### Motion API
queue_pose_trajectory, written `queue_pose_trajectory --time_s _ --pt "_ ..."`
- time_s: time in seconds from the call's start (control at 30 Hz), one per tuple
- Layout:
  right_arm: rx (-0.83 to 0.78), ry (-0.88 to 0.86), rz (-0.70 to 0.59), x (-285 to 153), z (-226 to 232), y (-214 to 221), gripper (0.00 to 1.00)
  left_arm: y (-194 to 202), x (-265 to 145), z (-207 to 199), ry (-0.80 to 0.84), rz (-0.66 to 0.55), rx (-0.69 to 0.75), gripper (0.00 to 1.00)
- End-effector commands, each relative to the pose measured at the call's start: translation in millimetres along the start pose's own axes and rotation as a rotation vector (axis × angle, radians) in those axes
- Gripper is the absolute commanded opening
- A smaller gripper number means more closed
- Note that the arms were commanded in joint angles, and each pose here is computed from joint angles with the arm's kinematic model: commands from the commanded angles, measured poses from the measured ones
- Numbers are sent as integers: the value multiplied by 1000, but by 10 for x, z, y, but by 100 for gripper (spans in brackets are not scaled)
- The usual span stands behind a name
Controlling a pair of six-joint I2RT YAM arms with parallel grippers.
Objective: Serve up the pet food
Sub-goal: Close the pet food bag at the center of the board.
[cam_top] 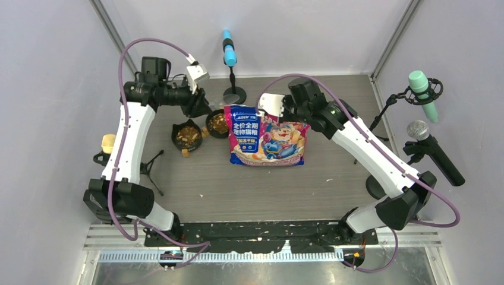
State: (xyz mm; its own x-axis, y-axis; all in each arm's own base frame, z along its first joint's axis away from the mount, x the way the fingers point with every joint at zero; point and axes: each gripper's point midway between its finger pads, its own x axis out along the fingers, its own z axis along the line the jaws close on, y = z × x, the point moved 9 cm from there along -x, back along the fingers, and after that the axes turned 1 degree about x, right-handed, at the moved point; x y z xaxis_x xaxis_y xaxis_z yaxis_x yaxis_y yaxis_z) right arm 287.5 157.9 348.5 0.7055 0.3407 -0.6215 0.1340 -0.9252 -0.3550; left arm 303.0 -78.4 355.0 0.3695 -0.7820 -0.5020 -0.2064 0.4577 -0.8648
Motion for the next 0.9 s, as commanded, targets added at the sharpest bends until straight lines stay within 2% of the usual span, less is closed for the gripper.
queue_pose_trajectory --time_s 0.0,0.03,0.07,0.17,0.23,0.3,0.47,0.57,0.7,0.87 --pt "124 98 -108 -109 -258 -245 13 -315 -277 -170 -46 -70 56 45" --pt "147 113 -113 -124 -288 -260 17 -348 -294 -191 -34 -82 59 47" --pt "184 130 -134 -147 -331 -297 28 -392 -305 -216 -11 -105 64 50" --pt "254 140 -199 -182 -379 -383 50 -469 -291 -276 73 -169 66 57" --pt "283 126 -259 -219 -403 -457 56 -491 -243 -292 127 -207 67 60" --pt "296 87 -337 -279 -408 -542 60 -489 -141 -270 150 -222 57 62" --pt "283 -25 -520 -397 -345 -711 71 -412 195 -189 161 -167 48 65" --pt "270 -111 -595 -388 -265 -786 78 -368 347 -75 95 -123 39 65" --pt "297 -154 -595 -224 -232 -832 83 -354 432 32 53 -116 41 67" --pt "330 -189 -553 43 -205 -866 84 -320 513 26 120 -133 32 66"
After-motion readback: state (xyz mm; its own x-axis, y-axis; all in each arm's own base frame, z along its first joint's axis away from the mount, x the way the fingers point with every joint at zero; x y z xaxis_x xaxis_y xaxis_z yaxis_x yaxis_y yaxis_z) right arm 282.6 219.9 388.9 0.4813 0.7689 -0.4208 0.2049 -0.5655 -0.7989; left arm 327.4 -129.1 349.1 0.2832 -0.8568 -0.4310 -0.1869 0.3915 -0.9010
